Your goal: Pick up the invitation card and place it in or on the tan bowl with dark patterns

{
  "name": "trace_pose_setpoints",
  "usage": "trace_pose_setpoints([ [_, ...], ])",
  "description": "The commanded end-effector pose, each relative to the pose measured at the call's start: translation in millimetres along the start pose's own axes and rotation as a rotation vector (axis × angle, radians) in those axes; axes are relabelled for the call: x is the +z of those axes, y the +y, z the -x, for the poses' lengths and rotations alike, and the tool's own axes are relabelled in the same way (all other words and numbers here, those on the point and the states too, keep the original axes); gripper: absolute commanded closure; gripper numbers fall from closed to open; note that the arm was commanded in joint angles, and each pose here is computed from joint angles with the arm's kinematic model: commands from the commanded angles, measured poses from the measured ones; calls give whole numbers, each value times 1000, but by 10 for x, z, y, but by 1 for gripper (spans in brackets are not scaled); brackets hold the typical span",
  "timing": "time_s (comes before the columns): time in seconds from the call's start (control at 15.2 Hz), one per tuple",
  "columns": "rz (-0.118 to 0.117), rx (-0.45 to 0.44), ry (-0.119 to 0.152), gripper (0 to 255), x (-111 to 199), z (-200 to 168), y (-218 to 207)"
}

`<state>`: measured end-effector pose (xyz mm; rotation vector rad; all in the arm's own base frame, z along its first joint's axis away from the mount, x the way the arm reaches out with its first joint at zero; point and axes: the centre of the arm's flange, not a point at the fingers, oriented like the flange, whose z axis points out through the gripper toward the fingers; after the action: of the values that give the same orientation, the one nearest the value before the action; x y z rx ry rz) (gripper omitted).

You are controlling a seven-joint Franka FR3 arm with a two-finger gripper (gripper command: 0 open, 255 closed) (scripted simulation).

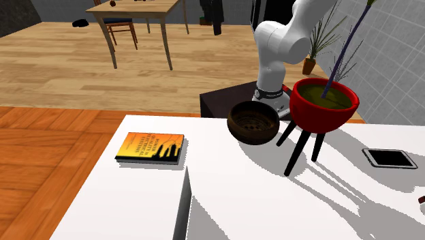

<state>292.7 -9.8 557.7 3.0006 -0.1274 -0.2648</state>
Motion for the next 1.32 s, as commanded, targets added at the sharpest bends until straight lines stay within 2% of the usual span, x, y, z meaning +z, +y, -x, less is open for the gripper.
trace_pose_setpoints([
  [0.0,0,0,0,0,0,0,0],
  [0.66,55,-390,15,0,178,-1042,-801],
  [1.25,105,-742,29,0,372,-1659,-1806],
])
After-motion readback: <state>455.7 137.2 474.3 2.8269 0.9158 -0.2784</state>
